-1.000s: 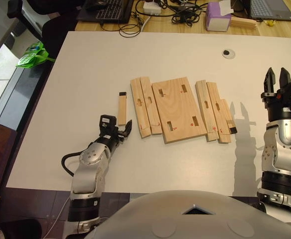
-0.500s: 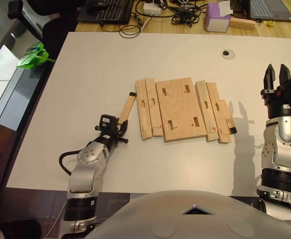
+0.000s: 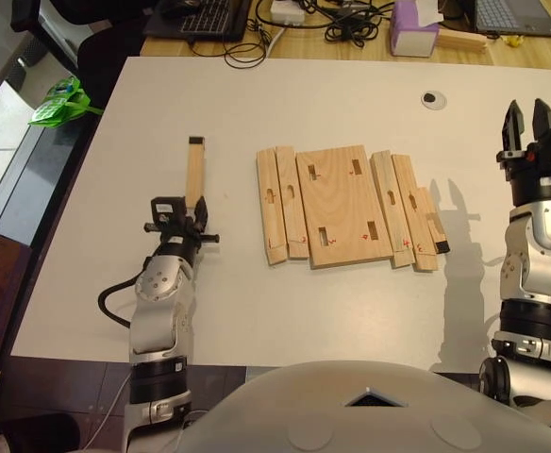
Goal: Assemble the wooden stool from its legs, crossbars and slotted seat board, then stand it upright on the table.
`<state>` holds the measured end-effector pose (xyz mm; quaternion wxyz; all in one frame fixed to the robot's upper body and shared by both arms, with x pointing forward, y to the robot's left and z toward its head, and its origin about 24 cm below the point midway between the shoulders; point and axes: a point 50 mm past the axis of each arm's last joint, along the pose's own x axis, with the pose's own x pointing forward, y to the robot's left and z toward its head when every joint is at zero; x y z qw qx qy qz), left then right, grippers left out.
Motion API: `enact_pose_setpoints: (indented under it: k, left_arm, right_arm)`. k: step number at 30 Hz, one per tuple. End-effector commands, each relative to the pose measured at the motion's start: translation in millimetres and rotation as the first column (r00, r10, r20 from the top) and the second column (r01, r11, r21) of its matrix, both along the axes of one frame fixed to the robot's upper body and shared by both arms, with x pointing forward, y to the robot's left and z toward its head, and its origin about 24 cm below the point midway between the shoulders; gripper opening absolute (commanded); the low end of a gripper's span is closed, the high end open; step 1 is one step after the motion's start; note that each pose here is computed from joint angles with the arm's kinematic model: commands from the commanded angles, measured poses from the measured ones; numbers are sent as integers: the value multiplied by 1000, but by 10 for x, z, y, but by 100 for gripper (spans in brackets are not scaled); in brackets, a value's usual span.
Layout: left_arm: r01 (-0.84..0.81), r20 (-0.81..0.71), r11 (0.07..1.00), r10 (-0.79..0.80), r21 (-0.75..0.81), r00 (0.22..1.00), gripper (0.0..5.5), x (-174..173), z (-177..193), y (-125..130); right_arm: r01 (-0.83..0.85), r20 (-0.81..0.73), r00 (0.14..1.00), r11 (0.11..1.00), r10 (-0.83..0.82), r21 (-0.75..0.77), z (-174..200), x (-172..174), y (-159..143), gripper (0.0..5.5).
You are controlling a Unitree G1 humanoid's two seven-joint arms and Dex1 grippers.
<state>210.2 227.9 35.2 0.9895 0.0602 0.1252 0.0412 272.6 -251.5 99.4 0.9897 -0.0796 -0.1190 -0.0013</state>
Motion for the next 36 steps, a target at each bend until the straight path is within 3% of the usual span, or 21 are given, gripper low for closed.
enact_pose_setpoints:
  k: [1, 6, 8, 11, 14, 17, 27, 33, 36]
  left_arm:
    - [-18, 165, 997, 4, 80, 986, 131, 134, 306, -30]
    - [64, 321, 995, -84, 74, 943, 131, 288, 722, -171]
    - [132, 356, 990, -144, 59, 923, 131, 402, 900, -257]
    - [215, 358, 976, -210, 27, 910, 131, 478, 1025, -395]
    - [284, 324, 959, -266, -10, 908, 131, 445, 1006, -553]
    - [337, 292, 941, -315, -26, 903, 131, 399, 974, -661]
    - [469, 207, 880, -446, -77, 871, 131, 544, 943, -961]
    - [536, 212, 840, -511, -83, 833, 131, 535, 1039, -1106]
    - [568, 215, 819, -542, -79, 812, 131, 587, 1102, -1201]
  right_arm:
    - [-9, 73, 997, 997, 14, -71, 199, 159, -9, 169]
    - [-55, 146, 985, 975, 87, -213, 422, 295, 102, 169]
    - [-120, 150, 971, 924, 185, -363, 506, 334, 254, 204]
    - [-256, 49, 920, 692, 389, -675, 428, 327, 569, 267]
    - [-286, -13, 890, 535, 455, -795, 387, 361, 649, 323]
    - [-258, -2, 891, 502, 454, -825, 448, 428, 620, 380]
    - [-150, 51, 889, 396, 455, -906, 612, 498, 628, 382]
    - [-191, 21, 802, 289, 597, -938, 634, 563, 1036, 382]
    - [-217, -16, 740, 217, 672, -952, 625, 555, 1259, 428]
